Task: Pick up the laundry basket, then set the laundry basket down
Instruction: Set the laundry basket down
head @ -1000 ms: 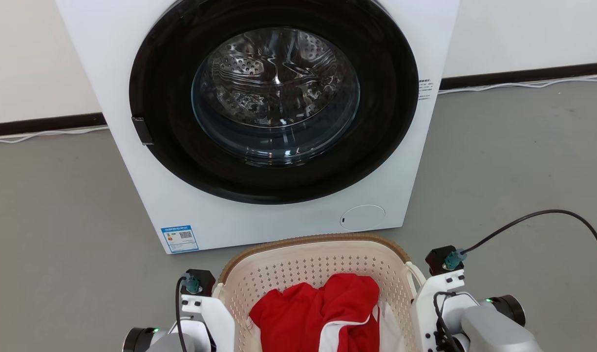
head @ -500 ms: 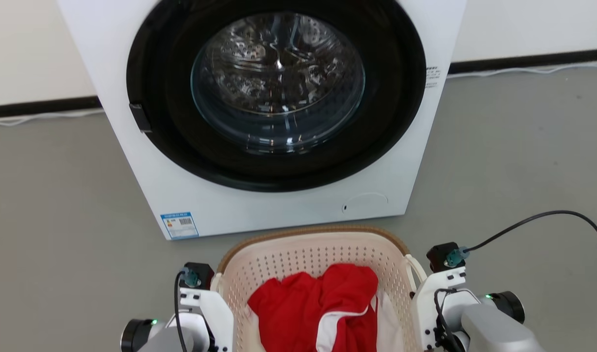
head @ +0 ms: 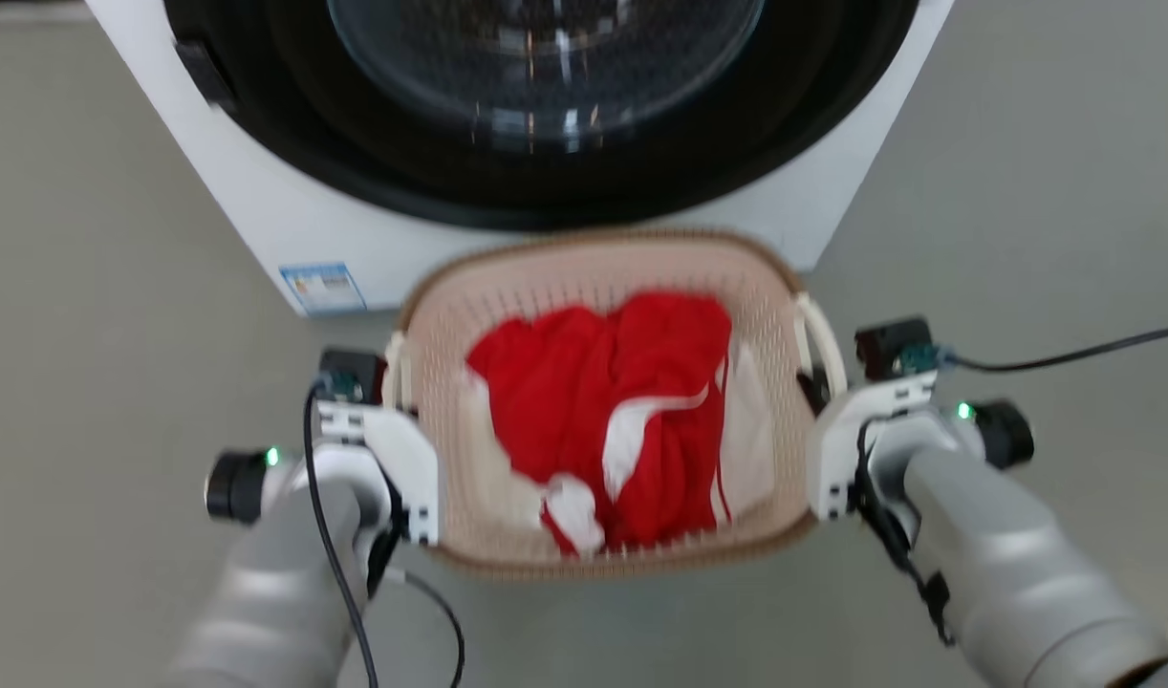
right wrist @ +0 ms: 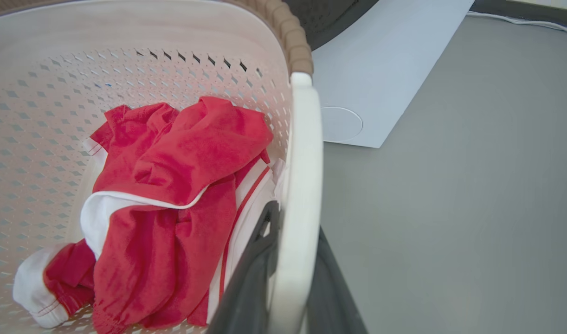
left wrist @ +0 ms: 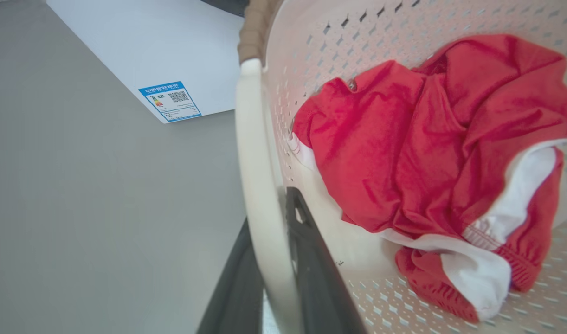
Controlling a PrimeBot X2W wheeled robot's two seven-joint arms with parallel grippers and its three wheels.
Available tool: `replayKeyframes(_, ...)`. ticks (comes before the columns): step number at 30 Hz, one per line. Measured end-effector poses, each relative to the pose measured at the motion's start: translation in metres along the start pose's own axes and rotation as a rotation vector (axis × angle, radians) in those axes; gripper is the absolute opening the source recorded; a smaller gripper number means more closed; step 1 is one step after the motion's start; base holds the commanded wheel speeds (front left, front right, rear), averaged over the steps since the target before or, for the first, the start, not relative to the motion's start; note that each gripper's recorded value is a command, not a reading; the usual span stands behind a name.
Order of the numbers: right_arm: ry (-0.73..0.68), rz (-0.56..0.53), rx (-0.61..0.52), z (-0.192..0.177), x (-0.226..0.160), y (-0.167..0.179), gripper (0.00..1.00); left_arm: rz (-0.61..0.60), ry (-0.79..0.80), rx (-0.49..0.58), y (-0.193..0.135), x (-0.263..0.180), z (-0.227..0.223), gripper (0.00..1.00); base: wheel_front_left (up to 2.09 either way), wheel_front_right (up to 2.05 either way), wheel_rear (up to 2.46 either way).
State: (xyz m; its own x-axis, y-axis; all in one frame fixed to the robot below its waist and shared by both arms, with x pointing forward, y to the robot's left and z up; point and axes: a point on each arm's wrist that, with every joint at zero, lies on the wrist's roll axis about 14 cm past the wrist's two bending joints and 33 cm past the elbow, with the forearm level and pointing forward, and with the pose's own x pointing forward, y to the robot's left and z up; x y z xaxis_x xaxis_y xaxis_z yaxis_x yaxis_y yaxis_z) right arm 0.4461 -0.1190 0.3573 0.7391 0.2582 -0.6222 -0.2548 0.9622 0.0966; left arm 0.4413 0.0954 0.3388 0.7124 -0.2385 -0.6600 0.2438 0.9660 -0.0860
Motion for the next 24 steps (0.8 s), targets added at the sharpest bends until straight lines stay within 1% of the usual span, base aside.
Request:
replayKeyframes(6,-0.015,-0.002,-0.024,0.006,0.045,-0.014,0.00,0.009,-0.024,-0.021,0.010,0.044,0.010,0.00,0.00,0.00,0.00)
replayKeyframes(11,-0.008,-0.008,-0.032,-0.002,0.083,-0.030,0.00,0.006,-0.030,-0.032,0.016,0.084,0.008,0.00,0.00,0.00,0.00)
replayKeyframes(16,0.030,-0.008,-0.035,-0.024,0.116,-0.040,0.00,0.005,-0.004,-0.051,0.022,0.116,-0.011,0.00,0.00,0.00,0.00)
replayKeyframes(17,0.056,-0.008,-0.035,-0.038,0.125,-0.043,0.00,0.002,0.017,-0.060,0.022,0.126,-0.022,0.00,0.00,0.00,0.00)
replayKeyframes(19,0.083,-0.009,-0.031,-0.051,0.131,-0.046,0.00,-0.002,0.036,-0.068,0.021,0.133,-0.033,0.00,0.00,0.00,0.00)
replayKeyframes(24,0.097,-0.015,-0.030,-0.063,0.151,-0.054,0.00,-0.010,0.032,-0.074,0.022,0.153,-0.040,0.00,0.00,0.00,0.00)
